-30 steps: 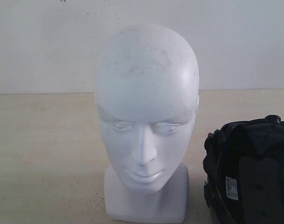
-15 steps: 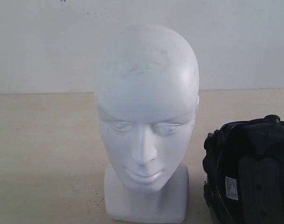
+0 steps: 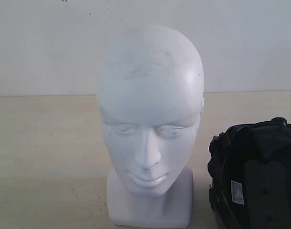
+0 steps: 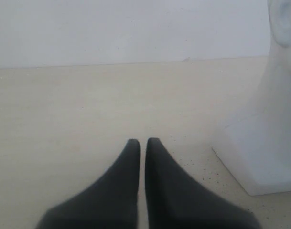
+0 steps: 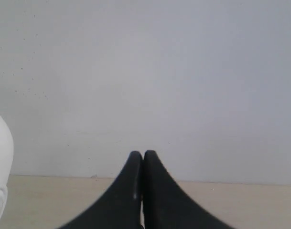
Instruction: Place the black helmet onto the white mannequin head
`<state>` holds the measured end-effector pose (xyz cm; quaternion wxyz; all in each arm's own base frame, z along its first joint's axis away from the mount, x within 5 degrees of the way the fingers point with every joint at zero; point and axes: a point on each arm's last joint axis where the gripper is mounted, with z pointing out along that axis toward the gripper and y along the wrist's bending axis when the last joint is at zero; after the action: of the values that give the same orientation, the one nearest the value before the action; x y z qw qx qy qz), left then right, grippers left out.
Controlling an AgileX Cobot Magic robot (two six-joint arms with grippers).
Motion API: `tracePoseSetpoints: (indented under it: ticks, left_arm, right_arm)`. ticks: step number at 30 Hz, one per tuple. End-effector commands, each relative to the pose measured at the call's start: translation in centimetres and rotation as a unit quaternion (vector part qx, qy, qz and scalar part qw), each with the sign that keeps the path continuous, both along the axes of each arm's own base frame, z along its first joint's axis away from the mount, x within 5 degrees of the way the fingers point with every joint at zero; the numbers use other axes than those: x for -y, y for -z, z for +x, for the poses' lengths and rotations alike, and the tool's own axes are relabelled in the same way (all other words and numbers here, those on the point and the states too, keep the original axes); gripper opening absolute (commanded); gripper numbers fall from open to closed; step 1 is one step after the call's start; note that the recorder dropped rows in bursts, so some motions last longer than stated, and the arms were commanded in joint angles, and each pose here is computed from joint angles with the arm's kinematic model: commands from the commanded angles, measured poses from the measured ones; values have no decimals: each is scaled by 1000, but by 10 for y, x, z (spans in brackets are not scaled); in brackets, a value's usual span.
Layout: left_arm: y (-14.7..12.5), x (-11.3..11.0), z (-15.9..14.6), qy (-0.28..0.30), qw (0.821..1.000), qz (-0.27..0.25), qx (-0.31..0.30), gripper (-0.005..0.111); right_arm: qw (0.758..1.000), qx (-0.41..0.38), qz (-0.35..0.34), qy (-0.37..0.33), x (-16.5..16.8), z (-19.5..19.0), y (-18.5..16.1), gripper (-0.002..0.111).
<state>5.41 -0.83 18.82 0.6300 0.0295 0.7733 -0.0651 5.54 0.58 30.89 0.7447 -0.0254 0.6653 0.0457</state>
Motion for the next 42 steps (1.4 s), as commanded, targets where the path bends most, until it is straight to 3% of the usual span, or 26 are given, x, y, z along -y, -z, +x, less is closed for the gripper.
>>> tracePoseSetpoints:
  ticks: [1,10,15,23,28,32,36,42]
  left_arm:
    - [1,0,0,-2,1000,0,1,4]
    - [1,0,0,-2,1000,0,1,4]
    - [1,0,0,-2,1000,0,1,4]
    - [1,0,0,-2,1000,0,1,4]
    - [1,0,0,-2,1000,0,1,4]
    - [1,0,0,-2,1000,0,1,4]
    - [1,0,0,-2,1000,0,1,4]
    - [1,0,0,-2,1000,0,1,4]
  right_arm:
    - [1000,3,12,0,0,0,-3,0]
    - [996,-84,15,-4,-1,0,12,0]
    - [981,-180,70,7,0,-2,28,0]
    - [945,-267,137,132,19,-1,44,0]
    - [927,-324,129,136,17,16,52,0]
    - [931,-337,78,116,13,36,54,0]
    - [935,-334,80,88,6,57,54,0]
    - [918,-384,58,79,2,85,46,0]
